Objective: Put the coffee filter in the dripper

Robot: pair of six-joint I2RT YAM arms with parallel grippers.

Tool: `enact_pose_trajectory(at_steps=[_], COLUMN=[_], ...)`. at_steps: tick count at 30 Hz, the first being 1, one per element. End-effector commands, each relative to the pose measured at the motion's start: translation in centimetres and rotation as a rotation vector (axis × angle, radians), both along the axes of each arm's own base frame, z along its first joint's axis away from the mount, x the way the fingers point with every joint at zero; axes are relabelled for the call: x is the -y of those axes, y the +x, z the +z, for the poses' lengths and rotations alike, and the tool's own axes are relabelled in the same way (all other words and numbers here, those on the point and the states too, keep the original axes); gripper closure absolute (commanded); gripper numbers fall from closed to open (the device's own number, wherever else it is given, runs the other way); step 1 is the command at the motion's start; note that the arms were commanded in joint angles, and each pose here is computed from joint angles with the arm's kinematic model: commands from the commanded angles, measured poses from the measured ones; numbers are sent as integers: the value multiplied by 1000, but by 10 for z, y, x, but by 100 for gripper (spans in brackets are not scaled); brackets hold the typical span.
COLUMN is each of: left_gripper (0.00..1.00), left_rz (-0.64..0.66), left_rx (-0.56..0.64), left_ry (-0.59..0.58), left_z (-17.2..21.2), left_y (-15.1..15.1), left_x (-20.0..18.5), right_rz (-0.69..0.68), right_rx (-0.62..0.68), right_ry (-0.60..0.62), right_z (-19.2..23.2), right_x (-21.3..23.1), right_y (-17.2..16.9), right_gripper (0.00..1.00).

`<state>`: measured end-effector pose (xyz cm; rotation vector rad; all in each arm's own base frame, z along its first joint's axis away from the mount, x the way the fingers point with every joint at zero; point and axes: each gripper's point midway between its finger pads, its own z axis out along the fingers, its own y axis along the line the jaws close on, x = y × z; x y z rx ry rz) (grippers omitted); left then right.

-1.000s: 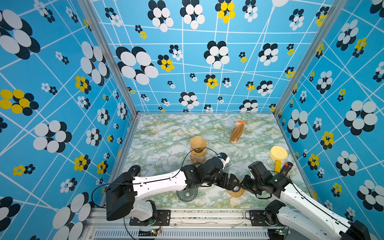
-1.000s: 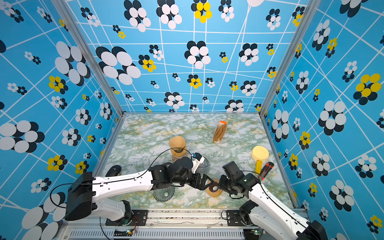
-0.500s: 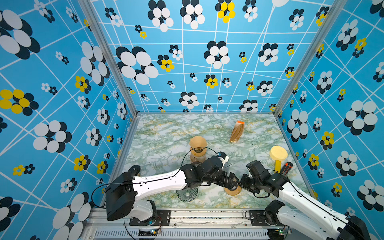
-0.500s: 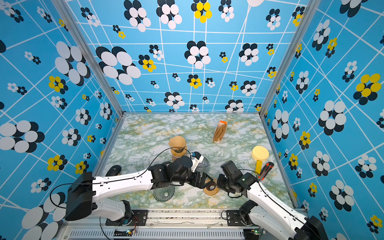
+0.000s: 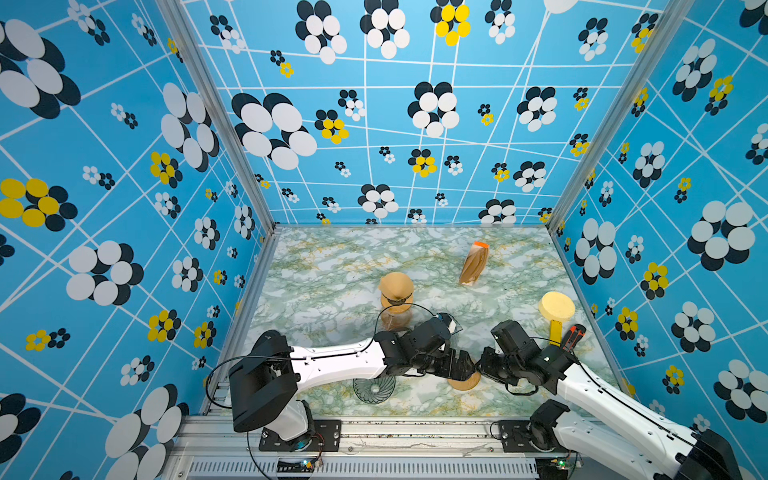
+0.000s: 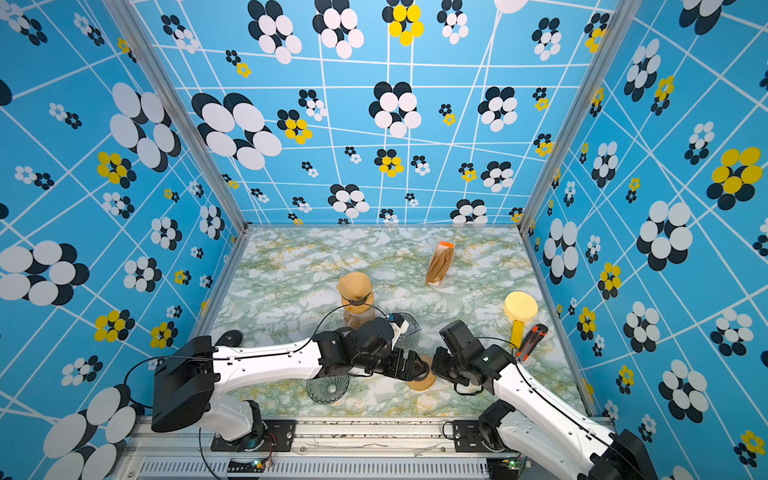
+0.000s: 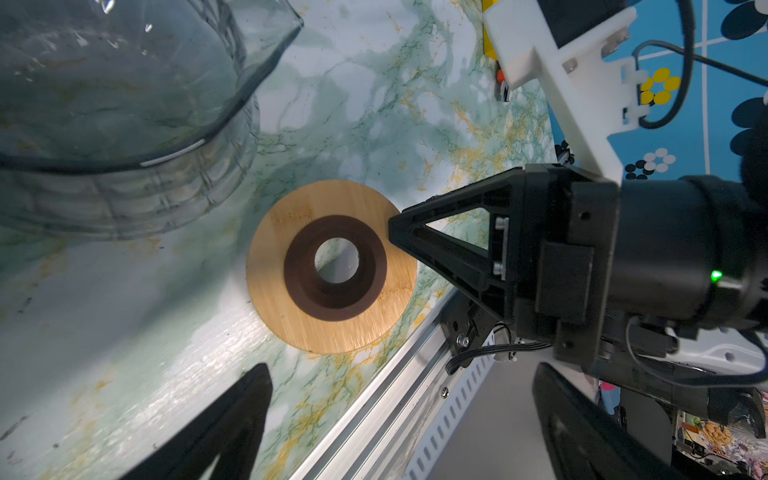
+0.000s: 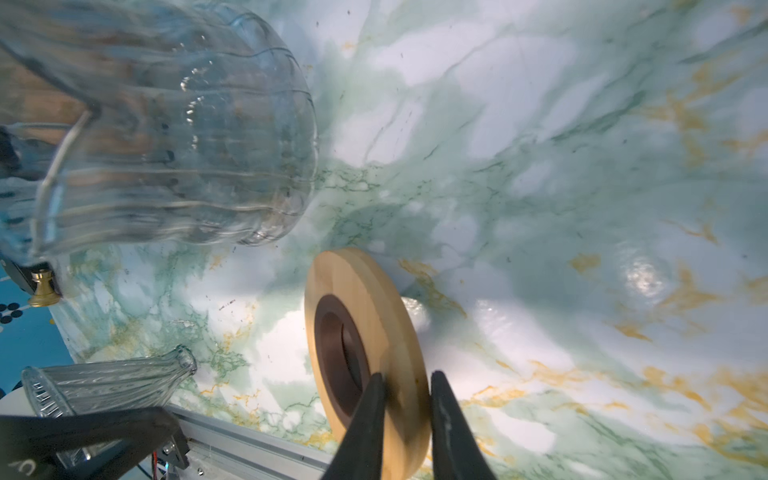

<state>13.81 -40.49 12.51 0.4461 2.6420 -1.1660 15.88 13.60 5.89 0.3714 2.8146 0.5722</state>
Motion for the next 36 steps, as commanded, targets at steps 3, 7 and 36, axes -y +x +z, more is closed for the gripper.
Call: enact_pose_trajectory(at_steps=[3, 7, 36], left_gripper=[1, 1, 1], left_rz=[12, 24, 69], left_rx=[-35, -65, -126], left_ry=[43, 69, -22], left_z=[-18, -31, -56], left_y=[0, -2, 7], left_x=[-5, -7, 18], right_rz=[5, 6, 14], right_rx=[11, -1, -4], right_ry=[12, 14, 32], right_z=[-3, -9, -16], right_x=[-4, -3, -5], right_y=[1, -2, -5], right_gripper=[76, 75, 75])
